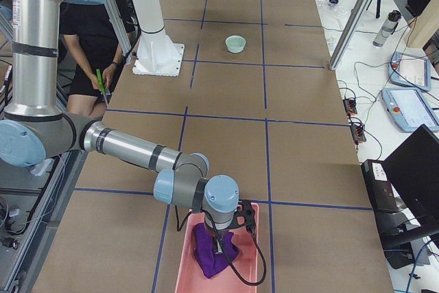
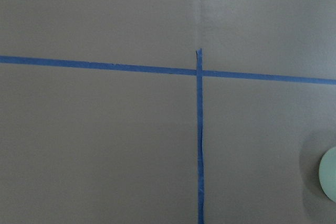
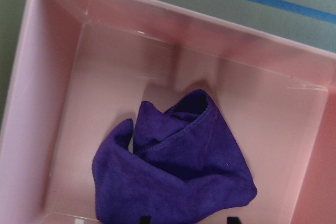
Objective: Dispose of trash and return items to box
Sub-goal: 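Release the cloth into the pink tray while the left gripper reaches toward the bowl, then grasp the rim of the pale green bowl with the left gripper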
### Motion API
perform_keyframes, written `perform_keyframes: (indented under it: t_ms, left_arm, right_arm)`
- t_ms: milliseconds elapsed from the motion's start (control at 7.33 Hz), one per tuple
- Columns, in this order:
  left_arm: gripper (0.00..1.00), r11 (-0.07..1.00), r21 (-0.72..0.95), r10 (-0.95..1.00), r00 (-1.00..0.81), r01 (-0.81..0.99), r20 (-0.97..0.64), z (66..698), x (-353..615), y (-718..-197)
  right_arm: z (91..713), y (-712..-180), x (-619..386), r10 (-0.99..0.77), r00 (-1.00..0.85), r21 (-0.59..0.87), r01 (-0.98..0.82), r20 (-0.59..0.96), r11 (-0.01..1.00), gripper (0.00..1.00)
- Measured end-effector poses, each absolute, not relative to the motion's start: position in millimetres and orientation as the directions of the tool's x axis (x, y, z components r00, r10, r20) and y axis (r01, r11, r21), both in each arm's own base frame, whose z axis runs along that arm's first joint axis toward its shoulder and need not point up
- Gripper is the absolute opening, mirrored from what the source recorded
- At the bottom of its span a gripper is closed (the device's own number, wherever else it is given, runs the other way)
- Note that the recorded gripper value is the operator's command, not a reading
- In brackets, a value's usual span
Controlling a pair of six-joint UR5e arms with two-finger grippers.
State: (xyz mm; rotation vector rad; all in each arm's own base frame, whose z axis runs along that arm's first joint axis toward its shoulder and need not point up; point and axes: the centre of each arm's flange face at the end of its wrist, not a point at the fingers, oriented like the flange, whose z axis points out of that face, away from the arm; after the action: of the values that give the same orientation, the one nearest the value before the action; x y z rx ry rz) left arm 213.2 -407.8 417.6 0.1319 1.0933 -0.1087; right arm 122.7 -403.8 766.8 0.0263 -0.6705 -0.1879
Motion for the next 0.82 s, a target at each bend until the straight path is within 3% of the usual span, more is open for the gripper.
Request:
perform_keyframes:
  t_ms: [545,818]
  left_arm:
    - [0.98,0.983,-0.03,-0.108,0.436,0.181,-0.893,369.9,331.6,-384.0]
    - [0.97,0.977,-0.062,-0.159,0.504,0.204,-0.849,323.1,398.2,-391.0]
  right_arm:
    - [703.1,-435.5,120.0,-0.028,0.746,0.071,-0.026,0.665,0.997,1.0]
    - [682.1,-441.2,116.9,-0.035,0.744,0.096,-0.039,0.668,0.995,1.0]
